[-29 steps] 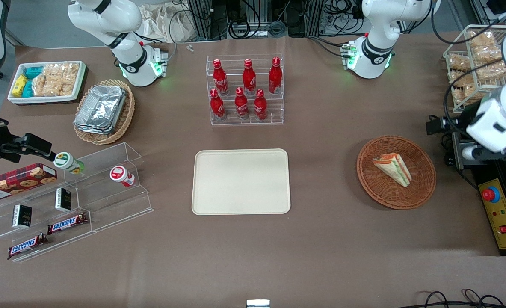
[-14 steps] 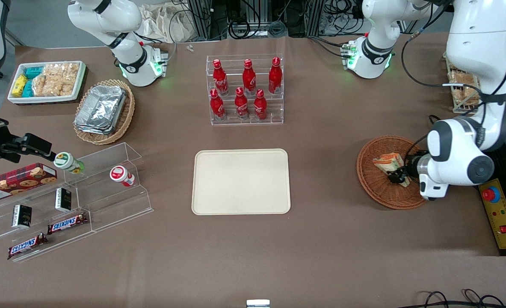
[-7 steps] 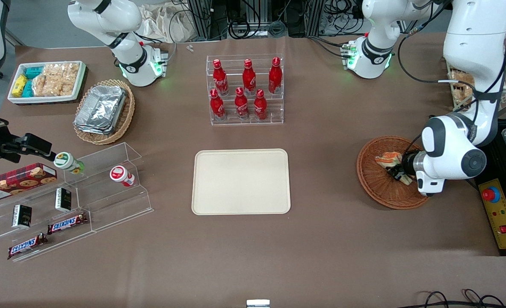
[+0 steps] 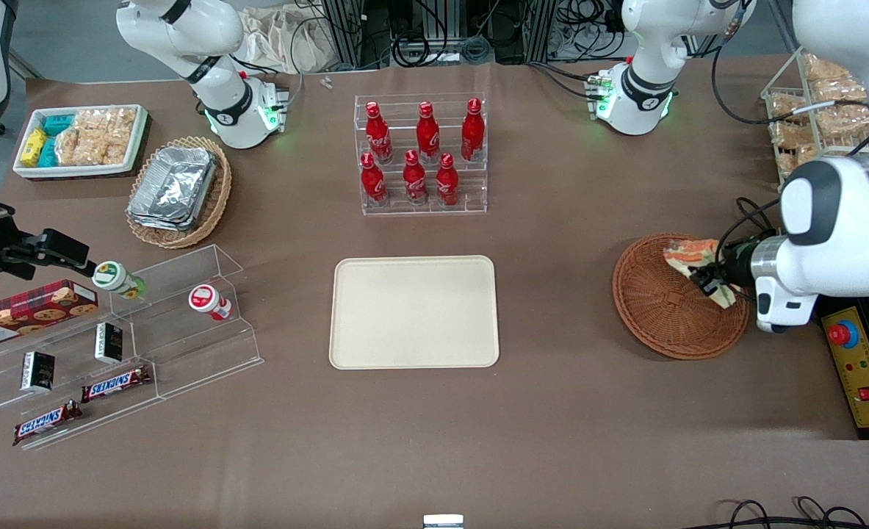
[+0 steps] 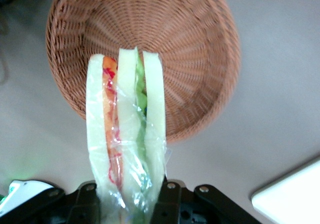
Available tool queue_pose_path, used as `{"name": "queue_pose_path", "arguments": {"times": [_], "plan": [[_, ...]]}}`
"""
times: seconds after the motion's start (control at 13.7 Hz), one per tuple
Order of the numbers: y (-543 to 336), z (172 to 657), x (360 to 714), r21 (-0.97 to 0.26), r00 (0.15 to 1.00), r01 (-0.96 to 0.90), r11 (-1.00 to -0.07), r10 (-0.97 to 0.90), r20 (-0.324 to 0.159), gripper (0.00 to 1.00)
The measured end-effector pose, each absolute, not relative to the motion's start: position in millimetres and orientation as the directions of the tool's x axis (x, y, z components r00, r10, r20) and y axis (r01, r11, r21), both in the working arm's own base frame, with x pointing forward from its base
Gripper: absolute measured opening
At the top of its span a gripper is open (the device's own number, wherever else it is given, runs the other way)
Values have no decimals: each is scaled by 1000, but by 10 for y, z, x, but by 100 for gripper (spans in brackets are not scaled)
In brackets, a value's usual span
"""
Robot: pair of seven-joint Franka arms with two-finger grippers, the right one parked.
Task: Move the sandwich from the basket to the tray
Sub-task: 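Lift the sandwich and carry it over the cream tray, then lower the sandwich onto the tray and open the left gripper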
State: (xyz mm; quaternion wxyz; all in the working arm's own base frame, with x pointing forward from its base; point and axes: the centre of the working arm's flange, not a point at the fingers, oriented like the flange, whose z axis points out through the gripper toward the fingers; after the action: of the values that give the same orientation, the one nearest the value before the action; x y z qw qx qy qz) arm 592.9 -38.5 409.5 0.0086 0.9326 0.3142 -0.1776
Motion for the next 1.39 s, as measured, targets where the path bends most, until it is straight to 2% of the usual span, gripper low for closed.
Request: {"name": "queue_pose_path", "arguments": {"times": [0.15,0.29,0.51,0.88,1.24,1.32,1.39], "plan": [[-937,4281,5923,-65,797,513,-856,503,-335,20],[-1585,4294,5848,-29,852,421,-907,406,-332,20],[-2519,4128,5718,45,920,289,-956,264,-291,18],[-3804,3237,5435,96,977,95,-991,75,-197,17],[-4309,2308,5444,145,991,25,-989,6,-132,18],[-4323,2211,5485,139,993,9,-990,-8,-120,22],[-4314,2142,5531,121,994,-15,-993,-28,-101,32]]}}
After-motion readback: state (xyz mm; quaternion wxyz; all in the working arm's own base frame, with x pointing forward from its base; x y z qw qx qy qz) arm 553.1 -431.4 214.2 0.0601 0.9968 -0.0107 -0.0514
